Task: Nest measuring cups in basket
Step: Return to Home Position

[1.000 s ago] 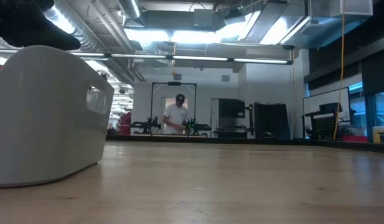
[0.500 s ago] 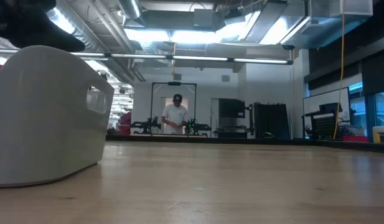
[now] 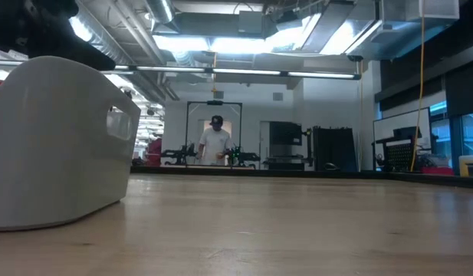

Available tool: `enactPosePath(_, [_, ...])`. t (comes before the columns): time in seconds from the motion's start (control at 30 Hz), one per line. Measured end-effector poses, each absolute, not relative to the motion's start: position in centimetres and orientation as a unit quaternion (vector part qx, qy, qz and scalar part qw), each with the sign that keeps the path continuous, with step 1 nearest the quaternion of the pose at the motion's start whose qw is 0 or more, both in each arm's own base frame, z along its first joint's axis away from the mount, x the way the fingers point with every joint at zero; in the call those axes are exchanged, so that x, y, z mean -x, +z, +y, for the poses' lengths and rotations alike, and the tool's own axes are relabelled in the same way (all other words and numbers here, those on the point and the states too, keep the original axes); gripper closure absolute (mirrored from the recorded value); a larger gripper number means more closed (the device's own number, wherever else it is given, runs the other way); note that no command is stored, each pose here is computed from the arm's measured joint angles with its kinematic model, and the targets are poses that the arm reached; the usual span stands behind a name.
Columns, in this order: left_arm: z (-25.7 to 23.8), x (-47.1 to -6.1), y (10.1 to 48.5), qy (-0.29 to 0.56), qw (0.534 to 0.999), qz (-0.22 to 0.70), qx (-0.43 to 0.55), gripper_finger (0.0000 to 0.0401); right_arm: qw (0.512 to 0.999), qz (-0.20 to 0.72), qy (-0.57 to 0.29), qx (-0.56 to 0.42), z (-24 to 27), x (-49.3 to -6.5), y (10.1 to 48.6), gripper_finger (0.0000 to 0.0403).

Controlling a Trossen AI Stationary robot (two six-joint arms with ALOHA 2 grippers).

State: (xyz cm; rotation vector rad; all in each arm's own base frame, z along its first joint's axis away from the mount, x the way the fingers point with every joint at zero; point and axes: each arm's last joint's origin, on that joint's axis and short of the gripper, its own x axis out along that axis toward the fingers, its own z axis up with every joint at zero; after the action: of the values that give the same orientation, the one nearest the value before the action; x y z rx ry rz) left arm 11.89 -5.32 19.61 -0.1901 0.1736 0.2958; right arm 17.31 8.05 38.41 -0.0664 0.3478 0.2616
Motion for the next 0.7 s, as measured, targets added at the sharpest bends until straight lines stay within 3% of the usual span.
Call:
enactPosePath(0.3, [-4.6,-12.2,19.6,0.166,0.981,0.097,0.019,0.0390,0.986,0.095,0.134,0.009,6.3,-13.7,33.2,0.0393])
enactPosePath(0.7, [-2.5,-13.2,19.5,0.136,0.983,0.123,0.012,0.0390,0.990,0.029,0.139,-0.013,5.1,-11.4,27.5,0.0398])
